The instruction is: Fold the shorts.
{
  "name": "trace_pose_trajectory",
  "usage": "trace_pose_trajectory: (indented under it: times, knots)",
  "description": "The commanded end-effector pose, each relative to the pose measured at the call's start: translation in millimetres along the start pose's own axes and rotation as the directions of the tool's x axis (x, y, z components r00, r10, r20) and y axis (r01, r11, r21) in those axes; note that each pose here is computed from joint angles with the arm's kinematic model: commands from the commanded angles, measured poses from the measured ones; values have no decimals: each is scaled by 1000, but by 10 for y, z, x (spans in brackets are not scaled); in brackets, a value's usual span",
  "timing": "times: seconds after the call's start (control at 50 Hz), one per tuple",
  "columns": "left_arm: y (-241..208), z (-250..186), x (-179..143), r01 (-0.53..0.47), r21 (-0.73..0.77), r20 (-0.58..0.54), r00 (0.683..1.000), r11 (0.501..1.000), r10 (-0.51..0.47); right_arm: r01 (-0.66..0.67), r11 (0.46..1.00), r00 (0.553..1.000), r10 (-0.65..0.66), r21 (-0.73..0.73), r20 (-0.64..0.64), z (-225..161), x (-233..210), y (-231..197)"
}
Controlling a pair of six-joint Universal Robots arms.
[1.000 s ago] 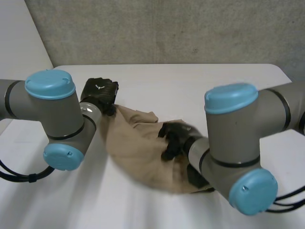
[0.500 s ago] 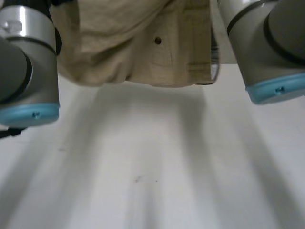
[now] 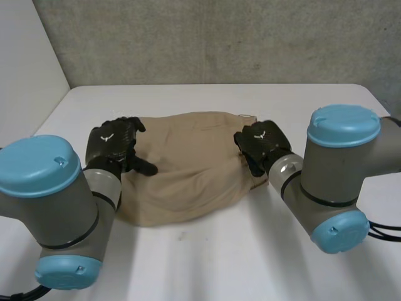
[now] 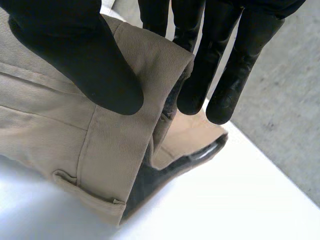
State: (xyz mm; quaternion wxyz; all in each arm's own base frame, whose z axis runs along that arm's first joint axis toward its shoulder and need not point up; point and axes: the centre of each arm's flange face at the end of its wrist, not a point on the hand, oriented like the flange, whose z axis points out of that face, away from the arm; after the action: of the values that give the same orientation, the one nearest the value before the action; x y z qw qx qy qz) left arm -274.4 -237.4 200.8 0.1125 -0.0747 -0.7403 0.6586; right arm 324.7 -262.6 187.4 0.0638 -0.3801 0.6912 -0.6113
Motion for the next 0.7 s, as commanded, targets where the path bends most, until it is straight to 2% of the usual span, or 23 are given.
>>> trace_pose_trajectory:
  times: [0.02,0.06,0.08,0.16,0.22,0.34,0.44,0.58,0.7]
  knots:
    - [-123,-114,3,-19,-33,-45,999,999,17,-10,1000,1000,10,-25,-2,-20,-2,74]
    - [-157,-142,11,-18,-33,-59,998,999,16,-12,1000,1000,12,-27,-1,-18,-4,79]
    - [-239,-219,42,-19,-37,-115,993,999,15,-13,999,1000,13,-37,-5,-9,1,110]
    - [-349,-272,-9,-20,-43,-173,985,999,13,-20,998,1000,19,-58,-21,2,68,181]
    - [-438,-254,-123,-29,-21,-175,984,999,25,-25,997,999,24,-67,-28,4,96,221]
    - [-560,-35,-551,-98,10,-136,986,995,99,-38,994,998,32,-101,-59,-6,211,312]
    - [-549,76,-737,-135,2,-166,977,991,133,-56,991,997,49,-122,-59,-34,221,385]
    - [-268,160,-800,-150,-76,-274,954,986,124,-88,988,995,82,-128,-54,-80,202,408]
    - [19,261,-831,-195,-153,-297,944,969,143,-90,987,995,84,-132,-52,-90,194,421]
